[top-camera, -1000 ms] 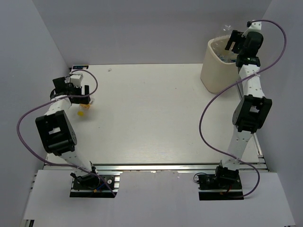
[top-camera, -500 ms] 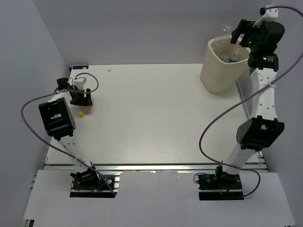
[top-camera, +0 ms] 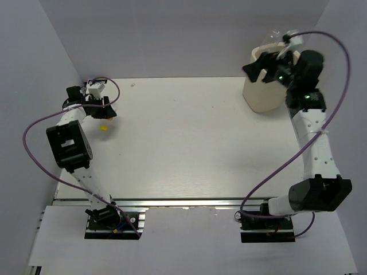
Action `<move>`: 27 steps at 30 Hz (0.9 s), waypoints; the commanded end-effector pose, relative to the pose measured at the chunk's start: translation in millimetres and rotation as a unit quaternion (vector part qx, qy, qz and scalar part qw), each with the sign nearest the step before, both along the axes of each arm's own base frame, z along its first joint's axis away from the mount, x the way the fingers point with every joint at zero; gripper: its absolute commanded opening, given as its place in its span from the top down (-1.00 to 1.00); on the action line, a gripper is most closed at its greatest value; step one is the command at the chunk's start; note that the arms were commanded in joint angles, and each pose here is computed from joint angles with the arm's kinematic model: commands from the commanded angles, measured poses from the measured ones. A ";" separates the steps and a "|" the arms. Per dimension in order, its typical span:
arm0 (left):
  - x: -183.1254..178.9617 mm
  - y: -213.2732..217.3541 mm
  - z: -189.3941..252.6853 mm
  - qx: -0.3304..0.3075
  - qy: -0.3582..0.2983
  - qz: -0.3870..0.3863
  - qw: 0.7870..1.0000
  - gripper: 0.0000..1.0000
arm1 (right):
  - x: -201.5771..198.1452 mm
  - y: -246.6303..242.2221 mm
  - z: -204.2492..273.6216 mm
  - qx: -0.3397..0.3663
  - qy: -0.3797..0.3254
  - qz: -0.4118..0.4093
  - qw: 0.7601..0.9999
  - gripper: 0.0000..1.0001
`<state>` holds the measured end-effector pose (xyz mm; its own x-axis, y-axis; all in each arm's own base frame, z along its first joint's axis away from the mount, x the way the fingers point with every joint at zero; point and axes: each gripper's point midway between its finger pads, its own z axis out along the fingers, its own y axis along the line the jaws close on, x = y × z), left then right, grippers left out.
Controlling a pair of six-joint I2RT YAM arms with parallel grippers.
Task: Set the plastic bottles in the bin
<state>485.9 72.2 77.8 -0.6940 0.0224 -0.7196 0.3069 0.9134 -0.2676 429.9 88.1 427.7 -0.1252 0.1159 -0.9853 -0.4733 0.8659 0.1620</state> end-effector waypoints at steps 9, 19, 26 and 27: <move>-79.6 -257.3 158.5 -0.011 -0.257 -0.274 0.927 0.42 | -113.8 167.6 -57.2 0.087 0.015 0.345 0.935 -0.79; -141.4 -341.0 166.0 -0.053 -0.251 -0.402 0.879 0.47 | -114.7 203.9 -92.1 0.091 0.056 0.364 0.925 -0.79; -147.1 -363.7 166.8 -0.043 -0.260 -0.414 0.871 0.50 | -66.1 211.7 -119.9 0.160 0.168 0.220 0.948 -0.79; -148.1 -366.1 167.5 -0.042 -0.263 -0.416 0.870 0.50 | -63.2 213.0 -122.2 0.161 0.177 0.209 0.948 -0.79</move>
<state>333.0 -291.4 236.6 -0.0810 0.2958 -0.9518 0.9552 0.2956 0.0106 343.4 302.6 292.5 -0.5275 0.1648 -0.8334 -0.7266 0.4207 0.5431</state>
